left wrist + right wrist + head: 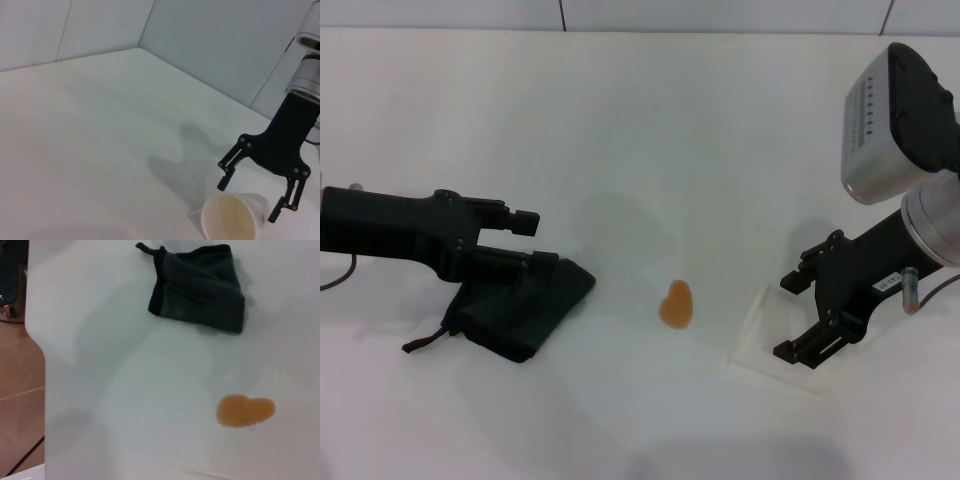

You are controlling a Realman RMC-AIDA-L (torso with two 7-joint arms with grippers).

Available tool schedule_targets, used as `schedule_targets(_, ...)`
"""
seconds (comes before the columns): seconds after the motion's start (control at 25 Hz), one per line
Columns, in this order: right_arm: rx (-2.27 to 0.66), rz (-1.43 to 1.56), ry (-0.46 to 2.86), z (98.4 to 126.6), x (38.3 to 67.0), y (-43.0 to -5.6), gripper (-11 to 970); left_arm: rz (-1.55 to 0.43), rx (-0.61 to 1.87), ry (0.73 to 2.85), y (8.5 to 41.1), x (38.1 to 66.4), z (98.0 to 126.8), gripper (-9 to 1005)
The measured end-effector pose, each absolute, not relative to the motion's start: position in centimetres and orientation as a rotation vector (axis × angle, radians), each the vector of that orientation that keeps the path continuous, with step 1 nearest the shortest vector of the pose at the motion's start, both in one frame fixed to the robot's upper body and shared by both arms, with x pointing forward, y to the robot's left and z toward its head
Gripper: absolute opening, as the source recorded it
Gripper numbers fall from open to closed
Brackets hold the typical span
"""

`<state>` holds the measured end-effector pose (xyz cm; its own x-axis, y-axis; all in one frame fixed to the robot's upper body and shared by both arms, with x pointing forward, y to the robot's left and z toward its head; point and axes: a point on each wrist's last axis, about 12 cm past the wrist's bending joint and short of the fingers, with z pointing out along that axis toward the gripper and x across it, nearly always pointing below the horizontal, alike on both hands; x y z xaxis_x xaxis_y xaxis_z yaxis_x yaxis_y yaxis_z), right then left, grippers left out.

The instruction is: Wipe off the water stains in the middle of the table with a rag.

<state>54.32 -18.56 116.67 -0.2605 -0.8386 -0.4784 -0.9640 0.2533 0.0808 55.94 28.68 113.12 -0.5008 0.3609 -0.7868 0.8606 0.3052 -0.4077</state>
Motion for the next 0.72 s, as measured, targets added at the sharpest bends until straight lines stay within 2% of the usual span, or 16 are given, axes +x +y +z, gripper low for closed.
schedule_targets(0.72,-1.641,0.504,2.205,115.96,54.43,-18.61,843,-1.142,1.081,2.006,28.62,55.92,113.09,786)
